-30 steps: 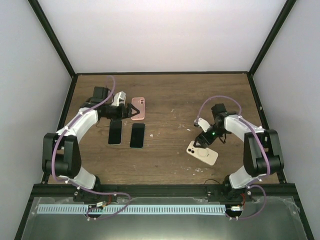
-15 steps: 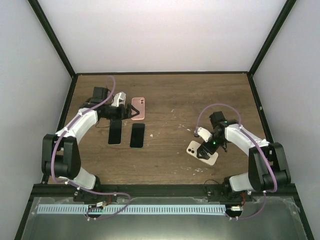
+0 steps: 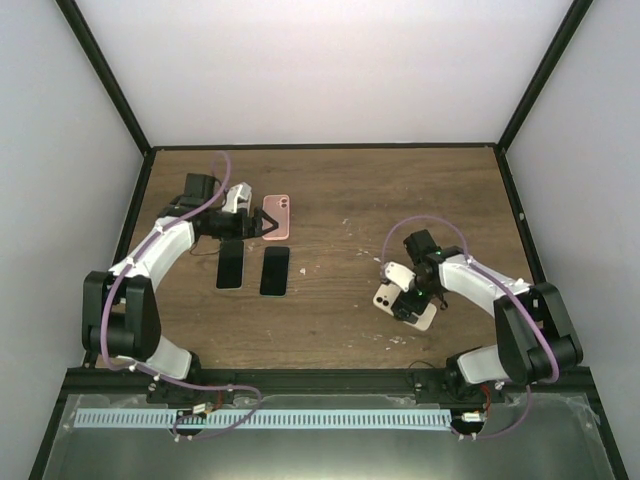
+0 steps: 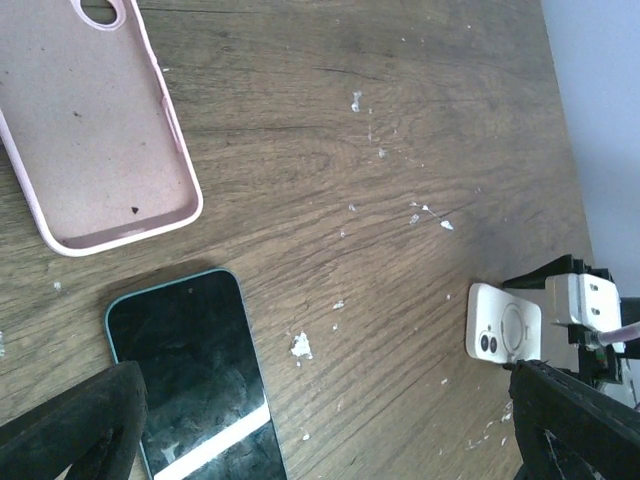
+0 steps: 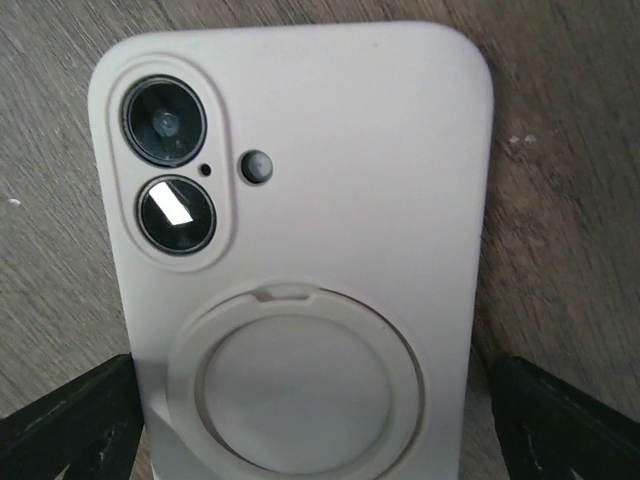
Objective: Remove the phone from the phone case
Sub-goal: Pick up the phone at the center of the board.
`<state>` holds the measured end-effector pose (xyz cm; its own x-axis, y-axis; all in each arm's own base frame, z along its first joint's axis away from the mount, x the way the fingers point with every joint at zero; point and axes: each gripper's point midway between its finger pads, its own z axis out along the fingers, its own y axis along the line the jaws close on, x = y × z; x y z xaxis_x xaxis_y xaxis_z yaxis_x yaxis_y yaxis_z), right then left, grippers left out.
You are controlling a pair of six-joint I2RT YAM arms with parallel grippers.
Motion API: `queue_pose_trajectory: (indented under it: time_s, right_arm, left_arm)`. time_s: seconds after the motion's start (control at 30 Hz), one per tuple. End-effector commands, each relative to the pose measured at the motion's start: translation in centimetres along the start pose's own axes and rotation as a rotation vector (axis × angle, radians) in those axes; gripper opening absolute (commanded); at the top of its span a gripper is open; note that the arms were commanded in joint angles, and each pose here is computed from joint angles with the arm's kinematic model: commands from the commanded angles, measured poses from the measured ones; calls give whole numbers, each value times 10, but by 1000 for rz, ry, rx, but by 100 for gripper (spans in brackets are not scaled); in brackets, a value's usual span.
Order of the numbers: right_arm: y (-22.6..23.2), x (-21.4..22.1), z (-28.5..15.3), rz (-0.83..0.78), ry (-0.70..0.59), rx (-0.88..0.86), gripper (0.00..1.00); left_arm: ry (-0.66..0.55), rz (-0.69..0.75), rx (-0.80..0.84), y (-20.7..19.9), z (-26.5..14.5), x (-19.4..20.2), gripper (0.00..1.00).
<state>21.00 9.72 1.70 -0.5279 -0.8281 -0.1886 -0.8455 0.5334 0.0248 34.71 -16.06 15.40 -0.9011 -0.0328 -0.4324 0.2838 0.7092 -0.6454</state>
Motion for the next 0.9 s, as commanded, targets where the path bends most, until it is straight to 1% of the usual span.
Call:
queue_pose_trajectory:
  time_s: [0.0, 0.07, 0.13, 0.27, 0.33, 0.47, 0.6, 0.77, 0.87]
  right_arm:
    - [-1, 16, 16, -25, 89, 56, 91]
    - [6, 19, 20, -48, 105, 55, 91]
    - [18, 19, 22, -49, 102, -3, 89]
    - [21, 19, 25, -42, 110, -24, 78]
    - [18, 10, 19, -42, 87, -24, 73]
    - [12, -35, -10, -38, -38, -46, 60]
    - [5, -84, -46, -43, -174, -73, 54]
    - [16, -131, -86, -93, -337, -187, 49]
    - [23, -150, -105, -119, -400, -253, 48]
  left_arm:
    - [-62, 78, -14, -9, -14, -16, 100]
    - [-78, 97, -18, -11, -17, -20, 100]
    - [-85, 109, -23, -12, -19, -22, 100]
    - [-97, 125, -35, -13, -21, -26, 100]
    - [-103, 144, -43, -13, -22, -27, 100]
    - [-109, 236, 0, -29, -25, -26, 100]
    - [-100, 323, 56, -46, -26, -22, 100]
    - [-85, 457, 190, -73, -34, -12, 100]
    - [-47, 552, 220, -79, -37, -7, 100]
